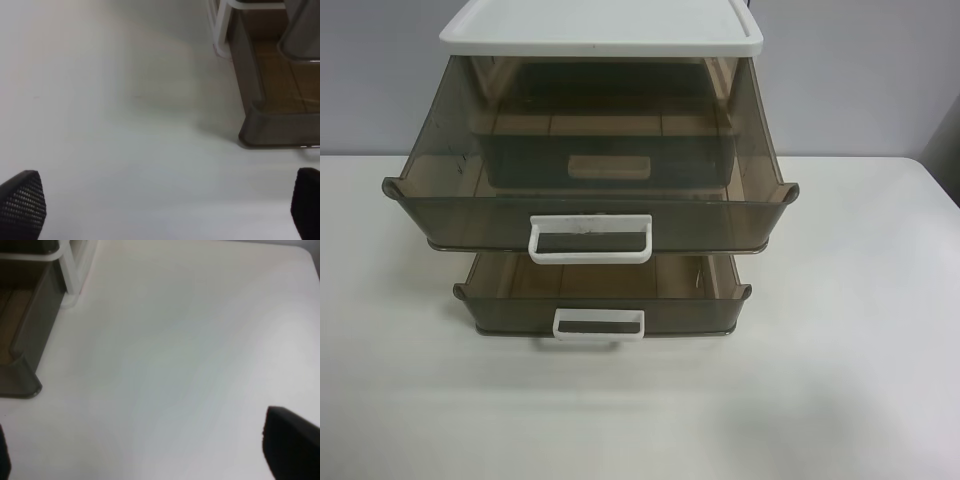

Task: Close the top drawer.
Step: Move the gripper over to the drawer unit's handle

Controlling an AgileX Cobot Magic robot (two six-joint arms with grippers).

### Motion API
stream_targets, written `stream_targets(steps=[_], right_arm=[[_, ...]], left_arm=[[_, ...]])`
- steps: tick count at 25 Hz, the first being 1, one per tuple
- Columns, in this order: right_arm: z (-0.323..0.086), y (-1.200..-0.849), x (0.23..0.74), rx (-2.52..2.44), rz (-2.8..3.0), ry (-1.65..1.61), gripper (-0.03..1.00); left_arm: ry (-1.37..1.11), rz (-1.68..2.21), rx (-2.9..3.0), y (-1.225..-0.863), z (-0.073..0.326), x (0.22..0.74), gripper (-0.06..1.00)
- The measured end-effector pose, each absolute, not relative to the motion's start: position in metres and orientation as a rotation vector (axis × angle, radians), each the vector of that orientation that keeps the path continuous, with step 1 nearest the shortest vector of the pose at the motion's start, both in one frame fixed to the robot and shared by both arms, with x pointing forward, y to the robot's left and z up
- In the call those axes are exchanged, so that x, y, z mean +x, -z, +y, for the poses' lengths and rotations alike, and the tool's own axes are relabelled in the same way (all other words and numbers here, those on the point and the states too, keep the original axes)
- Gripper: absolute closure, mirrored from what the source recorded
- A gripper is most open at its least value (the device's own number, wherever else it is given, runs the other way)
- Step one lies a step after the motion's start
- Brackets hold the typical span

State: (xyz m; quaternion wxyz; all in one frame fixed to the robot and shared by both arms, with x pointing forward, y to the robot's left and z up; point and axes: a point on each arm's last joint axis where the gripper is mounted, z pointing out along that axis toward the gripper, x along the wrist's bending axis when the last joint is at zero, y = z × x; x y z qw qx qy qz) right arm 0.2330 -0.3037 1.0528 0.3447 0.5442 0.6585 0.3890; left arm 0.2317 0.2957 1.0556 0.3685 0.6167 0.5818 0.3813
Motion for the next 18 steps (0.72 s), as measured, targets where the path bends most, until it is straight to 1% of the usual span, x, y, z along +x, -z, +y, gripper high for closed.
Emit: stream_targets(steps=[13, 15, 18], right_arm=[[-0.303, -1.053, 0.233, 1.405, 1.720, -1.011, -0.03], [-0.298, -1.060, 0.240, 1.407, 1.806, -0.996, -0.03], [-0.288, -1.080, 0.259, 1.373, 1.932, -0.979, -0.03]], left_arm=[[-0.979, 1.494, 1.583, -1.056, 0.296, 0.232, -0.05], [-0.979, 1.494, 1.583, -1.056, 0.296, 0.232, -0.05], [-0.979, 1.494, 1.583, -1.056, 0.296, 0.232, -0.05]])
